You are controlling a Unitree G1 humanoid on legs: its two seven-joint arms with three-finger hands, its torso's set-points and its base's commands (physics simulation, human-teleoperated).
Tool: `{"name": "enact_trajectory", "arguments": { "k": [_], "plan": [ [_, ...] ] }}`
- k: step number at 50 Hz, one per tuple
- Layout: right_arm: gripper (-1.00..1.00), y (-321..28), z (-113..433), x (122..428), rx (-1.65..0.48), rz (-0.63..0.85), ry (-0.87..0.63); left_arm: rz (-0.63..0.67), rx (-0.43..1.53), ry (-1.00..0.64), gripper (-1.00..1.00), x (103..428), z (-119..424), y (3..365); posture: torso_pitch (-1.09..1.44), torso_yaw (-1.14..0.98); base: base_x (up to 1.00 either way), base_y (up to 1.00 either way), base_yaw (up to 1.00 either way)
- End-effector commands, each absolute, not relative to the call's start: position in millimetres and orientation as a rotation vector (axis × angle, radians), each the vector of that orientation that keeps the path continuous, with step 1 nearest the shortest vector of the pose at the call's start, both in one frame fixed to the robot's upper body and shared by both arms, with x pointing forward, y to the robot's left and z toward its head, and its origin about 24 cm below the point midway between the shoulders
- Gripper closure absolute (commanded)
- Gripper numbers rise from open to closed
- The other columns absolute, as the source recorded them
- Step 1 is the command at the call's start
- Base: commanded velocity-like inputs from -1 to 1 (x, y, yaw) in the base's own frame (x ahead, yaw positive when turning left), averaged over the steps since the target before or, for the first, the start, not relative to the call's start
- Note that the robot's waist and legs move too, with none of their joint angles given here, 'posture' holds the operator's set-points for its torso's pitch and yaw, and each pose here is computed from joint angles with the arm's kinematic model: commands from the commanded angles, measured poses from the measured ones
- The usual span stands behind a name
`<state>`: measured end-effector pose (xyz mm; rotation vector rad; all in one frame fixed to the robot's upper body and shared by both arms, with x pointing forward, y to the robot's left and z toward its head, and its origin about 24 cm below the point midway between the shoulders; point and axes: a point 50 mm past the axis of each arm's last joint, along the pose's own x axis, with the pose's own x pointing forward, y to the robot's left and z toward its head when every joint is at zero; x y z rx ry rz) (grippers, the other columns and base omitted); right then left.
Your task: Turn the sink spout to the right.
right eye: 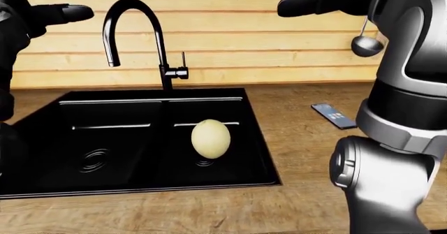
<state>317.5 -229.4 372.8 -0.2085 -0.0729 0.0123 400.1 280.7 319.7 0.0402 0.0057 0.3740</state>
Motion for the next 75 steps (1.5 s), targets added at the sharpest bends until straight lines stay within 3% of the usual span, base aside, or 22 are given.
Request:
{"name": "enact_trajectory", "arguments": {
  "k": [1, 14, 31, 61, 75],
  "plan": [
    [-1.0, -229, 389, 310, -0.222, 0.005, -0.151, 0.388, 0.051, -0.107, -1.0, 396, 344, 279, -0.45, 0.0, 0.0, 0.0, 0.0],
    [-1.0, -229, 389, 309, -0.221, 0.006, -0.154, 0.459, 0.05, -0.009, -1.0, 404, 301, 284, -0.45, 0.0, 0.0, 0.0, 0.0],
    [-1.0, -229, 387, 312, -0.22, 0.006, -0.149, 0.455, 0.072, 0.032, -1.0, 411, 279, 275, -0.45, 0.0, 0.0, 0.0, 0.0],
    [-1.0, -229, 387, 312, -0.212, 0.001, -0.146, 0.33, 0.097, 0.072, -1.0, 426, 262, 224, -0.45, 0.0, 0.0, 0.0, 0.0],
    [-1.0, -232, 387, 307, -0.215, -0.009, -0.146, 0.226, 0.111, 0.041, -1.0, 430, 282, 186, -0.45, 0.0, 0.0, 0.0, 0.0]
  ]
}}
